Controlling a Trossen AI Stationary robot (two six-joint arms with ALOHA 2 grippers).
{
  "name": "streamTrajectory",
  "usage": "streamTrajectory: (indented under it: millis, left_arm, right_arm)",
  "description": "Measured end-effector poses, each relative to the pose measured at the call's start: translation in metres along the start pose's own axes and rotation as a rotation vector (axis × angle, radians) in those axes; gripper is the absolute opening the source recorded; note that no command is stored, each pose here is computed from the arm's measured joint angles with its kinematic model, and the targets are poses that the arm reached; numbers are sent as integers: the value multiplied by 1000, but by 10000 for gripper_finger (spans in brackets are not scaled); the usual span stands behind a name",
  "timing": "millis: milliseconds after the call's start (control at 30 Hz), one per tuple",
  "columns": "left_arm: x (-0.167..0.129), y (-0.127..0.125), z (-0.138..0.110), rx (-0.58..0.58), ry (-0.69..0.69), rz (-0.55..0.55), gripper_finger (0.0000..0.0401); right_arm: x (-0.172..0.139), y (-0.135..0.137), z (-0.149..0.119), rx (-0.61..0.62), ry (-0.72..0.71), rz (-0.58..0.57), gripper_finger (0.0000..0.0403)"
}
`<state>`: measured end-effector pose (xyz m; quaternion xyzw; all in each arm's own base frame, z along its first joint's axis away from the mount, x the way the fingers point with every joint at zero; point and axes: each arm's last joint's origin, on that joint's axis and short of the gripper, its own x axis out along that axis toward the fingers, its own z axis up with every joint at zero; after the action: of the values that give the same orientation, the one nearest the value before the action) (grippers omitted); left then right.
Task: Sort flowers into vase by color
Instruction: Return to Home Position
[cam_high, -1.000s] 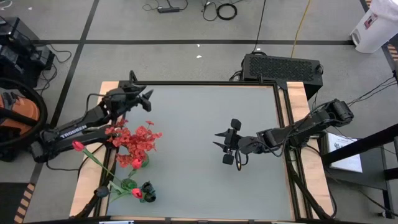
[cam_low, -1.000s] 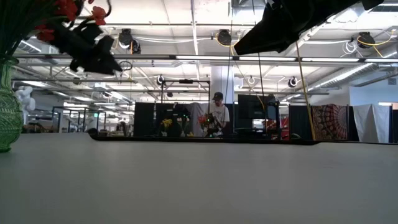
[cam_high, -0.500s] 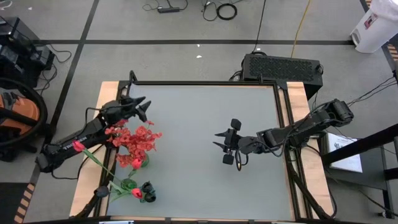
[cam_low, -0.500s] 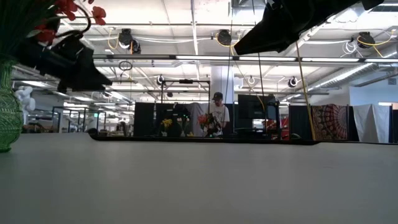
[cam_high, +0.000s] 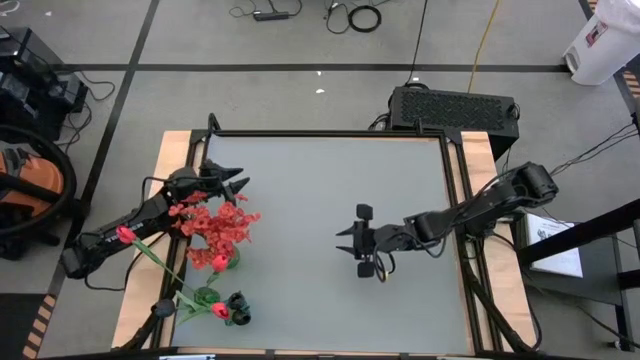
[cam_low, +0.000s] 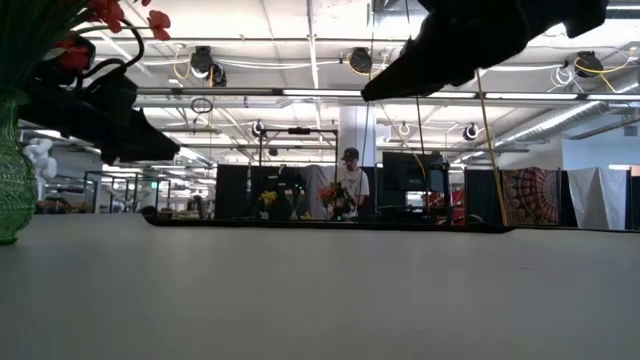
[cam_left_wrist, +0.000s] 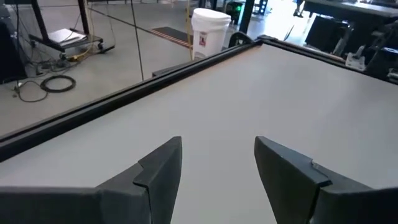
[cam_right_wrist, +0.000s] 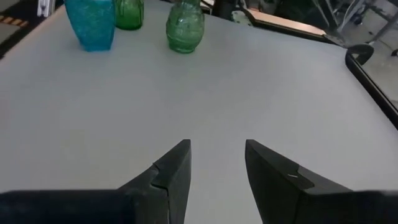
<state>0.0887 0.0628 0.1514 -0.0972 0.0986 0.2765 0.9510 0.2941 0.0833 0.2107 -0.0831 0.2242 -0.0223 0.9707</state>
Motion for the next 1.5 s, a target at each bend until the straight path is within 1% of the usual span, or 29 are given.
streamTrajectory:
  millis: [167,333,467,600,767,833,967,1167,1233,1367,1500]
  left_arm:
    - [1,1,-1,5,14,19,208]
    - [1,1,-2,5,21,23,208]
    - [1,1,-2,4,21,25,208]
    - [1,1,-2,16,21,28,208]
    - [1,1,-2,15,21,28,208]
    - [1,1,-2,15,21,28,208]
    - [1,1,-2,15,21,28,208]
    - [1,1,-2,15,22,28,208]
    - [1,1,-2,15,21,28,208]
    - [1,1,-2,14,21,28,208]
    - [1,1,-2,14,21,28,208]
  right_arm:
    - [5,0,-3,-19,7,-8,144]
    - [6,0,-4,18,14,-9,144]
    - [7,0,-9,-26,6,16,144]
    - [7,-6,-27,-36,-6,58,144]
    - [1,-19,-64,32,7,60,144]
    - [-5,-23,-76,66,-7,65,144]
    - [-27,-28,-95,115,-79,69,144]
    - [-70,-38,-114,153,-204,72,144]
    - [-82,-41,-117,165,-255,71,144]
    - [-99,-46,-124,136,-309,65,144]
    - [-113,-50,-122,74,-355,52,144]
